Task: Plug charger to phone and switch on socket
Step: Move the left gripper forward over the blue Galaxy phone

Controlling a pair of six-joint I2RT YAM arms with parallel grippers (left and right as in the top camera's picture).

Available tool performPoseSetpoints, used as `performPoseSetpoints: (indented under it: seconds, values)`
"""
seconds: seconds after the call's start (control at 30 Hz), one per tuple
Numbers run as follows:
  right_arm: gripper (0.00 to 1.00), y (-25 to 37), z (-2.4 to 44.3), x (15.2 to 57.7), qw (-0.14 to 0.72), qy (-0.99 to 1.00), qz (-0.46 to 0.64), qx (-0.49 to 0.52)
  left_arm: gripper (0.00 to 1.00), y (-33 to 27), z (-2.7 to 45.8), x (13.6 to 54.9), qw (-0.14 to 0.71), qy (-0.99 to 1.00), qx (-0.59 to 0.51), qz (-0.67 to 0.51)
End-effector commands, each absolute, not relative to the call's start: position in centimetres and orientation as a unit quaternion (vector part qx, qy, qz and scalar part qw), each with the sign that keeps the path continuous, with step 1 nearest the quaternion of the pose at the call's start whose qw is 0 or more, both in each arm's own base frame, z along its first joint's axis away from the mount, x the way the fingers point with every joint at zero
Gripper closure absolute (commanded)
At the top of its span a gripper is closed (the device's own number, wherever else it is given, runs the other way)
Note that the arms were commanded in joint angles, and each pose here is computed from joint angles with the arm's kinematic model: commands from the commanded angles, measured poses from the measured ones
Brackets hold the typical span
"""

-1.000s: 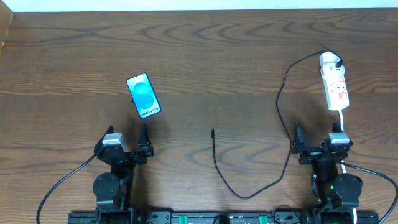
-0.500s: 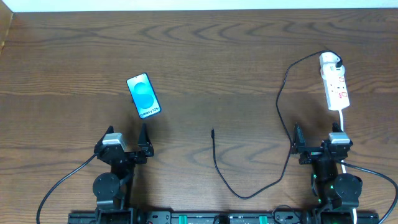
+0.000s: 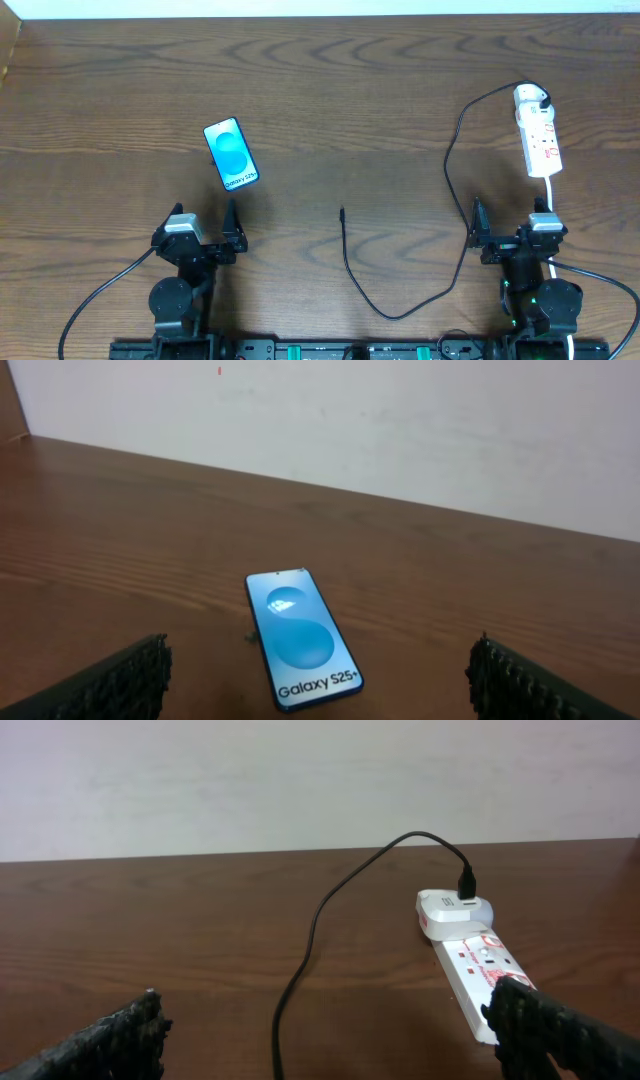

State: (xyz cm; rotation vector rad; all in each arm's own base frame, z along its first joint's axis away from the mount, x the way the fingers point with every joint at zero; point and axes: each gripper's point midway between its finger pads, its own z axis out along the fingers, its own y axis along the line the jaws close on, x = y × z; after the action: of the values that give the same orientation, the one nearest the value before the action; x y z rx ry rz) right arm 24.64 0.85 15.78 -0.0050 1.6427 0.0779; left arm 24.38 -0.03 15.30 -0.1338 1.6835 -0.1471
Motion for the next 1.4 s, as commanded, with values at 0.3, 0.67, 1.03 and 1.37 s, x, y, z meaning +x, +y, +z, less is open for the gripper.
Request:
performPoseSetpoints:
  seconds: [0.3,0.67,1.03,1.37]
  values:
    - [0.01,1.4,15.8,24.6,0.681,0.731,0.039,-0.015,0.05,-0.2,16.5,24.0,0.645,0.759,-0.055,-0.067]
    - [0.01,1.4,15.8,24.6,0.681,0.731,0.040,-0.015,0.05,-0.2,18.6,25.3,0.610,0.788,-0.060,-0.066]
    - [0.01,1.4,15.8,24.6,0.681,0.731,0.040,-0.015,0.05,-0.1,20.4,27.2,0.557,0.826,-0.066,-0.065]
    - [0.01,1.4,15.8,24.6,0.681,0.731,0.040,-0.015,0.05,-0.2,21.1,27.9,0.494,0.864,-0.070,-0.065]
